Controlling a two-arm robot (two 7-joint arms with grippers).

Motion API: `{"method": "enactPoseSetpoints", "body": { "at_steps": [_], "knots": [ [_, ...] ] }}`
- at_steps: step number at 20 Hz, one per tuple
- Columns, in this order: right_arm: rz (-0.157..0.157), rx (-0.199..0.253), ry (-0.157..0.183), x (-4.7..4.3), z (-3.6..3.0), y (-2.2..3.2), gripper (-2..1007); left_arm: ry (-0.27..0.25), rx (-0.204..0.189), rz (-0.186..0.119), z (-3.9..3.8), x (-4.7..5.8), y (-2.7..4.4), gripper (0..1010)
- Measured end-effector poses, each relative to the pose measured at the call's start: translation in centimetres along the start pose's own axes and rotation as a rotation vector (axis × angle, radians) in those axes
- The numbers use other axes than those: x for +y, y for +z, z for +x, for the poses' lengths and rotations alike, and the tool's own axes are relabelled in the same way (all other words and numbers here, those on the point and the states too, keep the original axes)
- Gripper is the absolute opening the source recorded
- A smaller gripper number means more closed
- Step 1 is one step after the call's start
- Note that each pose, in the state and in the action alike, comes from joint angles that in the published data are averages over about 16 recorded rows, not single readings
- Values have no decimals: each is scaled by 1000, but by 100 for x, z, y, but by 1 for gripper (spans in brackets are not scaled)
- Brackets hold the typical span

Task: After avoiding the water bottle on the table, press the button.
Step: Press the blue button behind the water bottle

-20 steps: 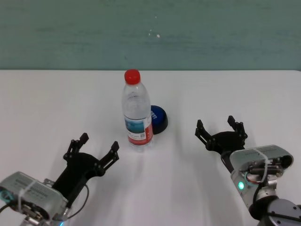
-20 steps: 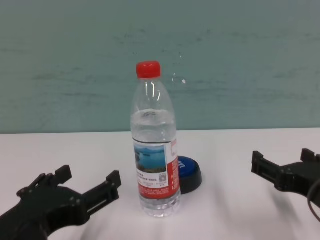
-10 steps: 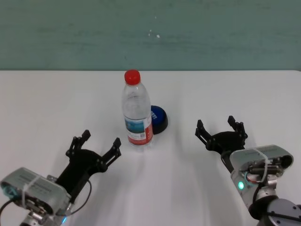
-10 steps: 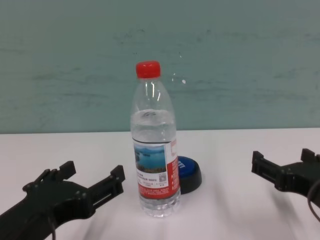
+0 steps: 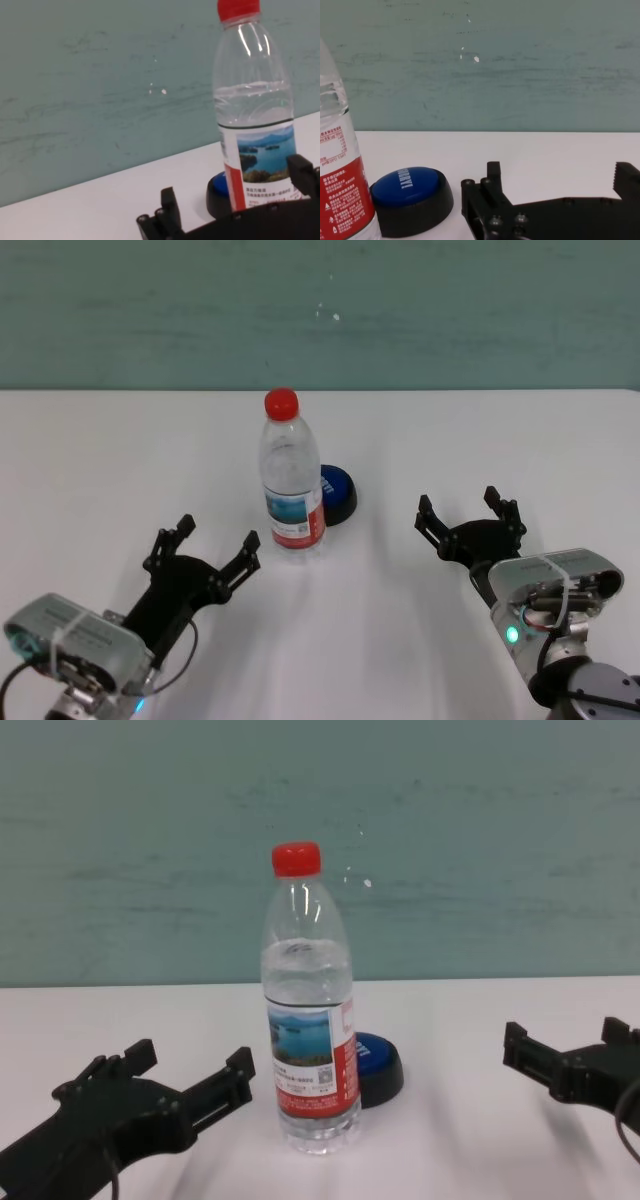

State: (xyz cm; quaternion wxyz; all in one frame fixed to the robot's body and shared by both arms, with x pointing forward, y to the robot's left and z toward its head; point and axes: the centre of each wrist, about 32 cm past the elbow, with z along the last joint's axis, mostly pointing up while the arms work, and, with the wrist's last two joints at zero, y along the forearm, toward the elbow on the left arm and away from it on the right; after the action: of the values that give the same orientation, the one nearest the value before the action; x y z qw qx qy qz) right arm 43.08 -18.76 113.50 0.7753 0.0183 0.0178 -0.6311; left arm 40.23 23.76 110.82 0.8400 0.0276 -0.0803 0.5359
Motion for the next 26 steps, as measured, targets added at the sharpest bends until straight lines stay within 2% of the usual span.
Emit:
{"method": "enactPoseSetpoints", "body": {
  "at_steps": [26],
  "knots": [
    [0, 0, 0, 0, 0, 0, 1004, 9, -3, 3, -44, -93, -34, 1010]
  ]
}}
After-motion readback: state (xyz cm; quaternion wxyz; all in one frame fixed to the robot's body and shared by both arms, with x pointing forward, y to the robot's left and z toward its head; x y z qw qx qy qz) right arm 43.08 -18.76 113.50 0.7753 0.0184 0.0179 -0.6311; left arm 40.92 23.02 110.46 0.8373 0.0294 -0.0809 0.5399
